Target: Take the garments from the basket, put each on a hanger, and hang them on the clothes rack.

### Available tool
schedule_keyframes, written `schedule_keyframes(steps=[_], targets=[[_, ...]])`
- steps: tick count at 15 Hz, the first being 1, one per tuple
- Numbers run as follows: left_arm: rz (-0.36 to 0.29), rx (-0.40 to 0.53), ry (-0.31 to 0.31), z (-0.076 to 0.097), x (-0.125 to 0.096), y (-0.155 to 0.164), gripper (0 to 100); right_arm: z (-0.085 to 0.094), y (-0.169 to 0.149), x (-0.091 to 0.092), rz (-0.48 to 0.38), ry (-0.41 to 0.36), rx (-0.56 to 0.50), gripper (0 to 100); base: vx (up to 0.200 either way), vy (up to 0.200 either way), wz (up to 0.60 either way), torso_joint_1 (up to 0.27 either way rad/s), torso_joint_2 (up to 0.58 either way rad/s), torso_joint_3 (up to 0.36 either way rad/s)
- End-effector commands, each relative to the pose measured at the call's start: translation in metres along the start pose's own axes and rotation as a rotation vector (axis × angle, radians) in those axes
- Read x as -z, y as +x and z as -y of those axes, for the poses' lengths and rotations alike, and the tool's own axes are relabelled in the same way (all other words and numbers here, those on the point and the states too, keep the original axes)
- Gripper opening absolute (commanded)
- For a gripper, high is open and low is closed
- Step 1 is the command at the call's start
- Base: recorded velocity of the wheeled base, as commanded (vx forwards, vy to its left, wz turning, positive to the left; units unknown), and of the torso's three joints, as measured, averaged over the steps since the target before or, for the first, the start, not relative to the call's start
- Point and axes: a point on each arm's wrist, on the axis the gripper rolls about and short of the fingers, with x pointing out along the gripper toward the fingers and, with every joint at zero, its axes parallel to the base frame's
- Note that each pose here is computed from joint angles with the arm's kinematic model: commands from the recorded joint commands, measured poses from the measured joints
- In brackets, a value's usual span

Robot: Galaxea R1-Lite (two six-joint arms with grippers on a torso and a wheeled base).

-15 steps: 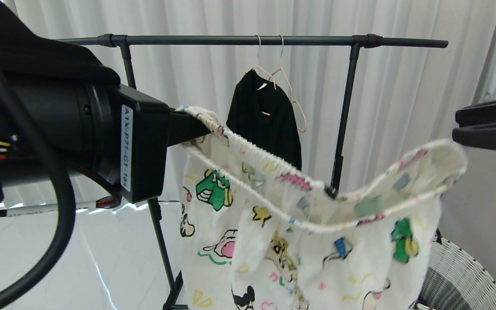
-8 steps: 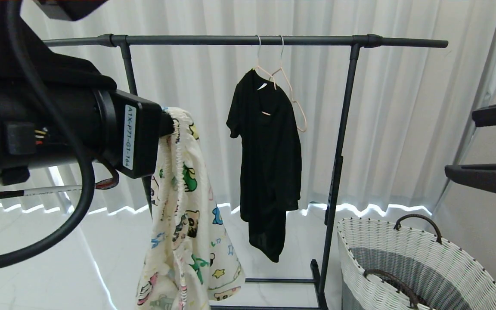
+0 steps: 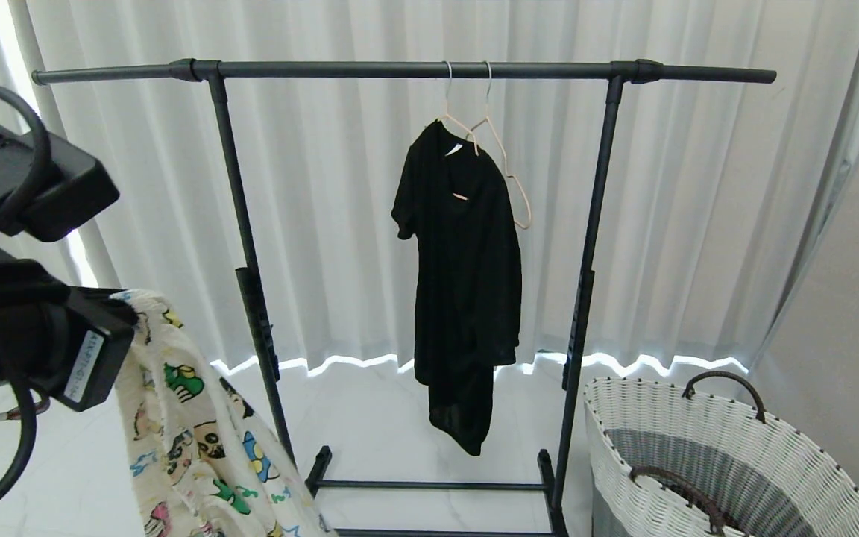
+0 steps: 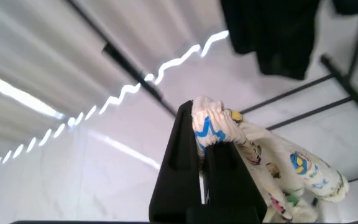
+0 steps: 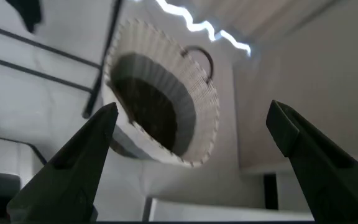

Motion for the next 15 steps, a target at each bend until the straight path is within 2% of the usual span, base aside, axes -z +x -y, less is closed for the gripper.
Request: schedule_keyframes(steps=[1,4,7,15], targets=[[0.0,-0.022,-0.017,-0.003,0.013,-0.01,0,0.006,-0.008,0.026,0.043,0.06,0.036,100,0.0,0.0,0.0,0.0,0.0,0.0],[-0.011,-0.035,-0.025,-0.005,0.016,-0.009,0,0.001,0.005,0.021,0.151,0.171,0.041,100,0.0,0.0,0.0,0.0,0.0,0.0],[-0.009,-0.041,-0.028,-0.006,0.018,-0.011,0,-0.002,0.012,0.012,0.183,0.268,0.012,100,0.0,0.0,0.0,0.059,-0.18,-0.147],[-0.002,-0.046,-0.028,-0.006,0.022,-0.016,0,-0.001,0.011,0.009,0.209,0.286,0.009,100,0.0,0.0,0.0,0.166,-0.45,-0.279]])
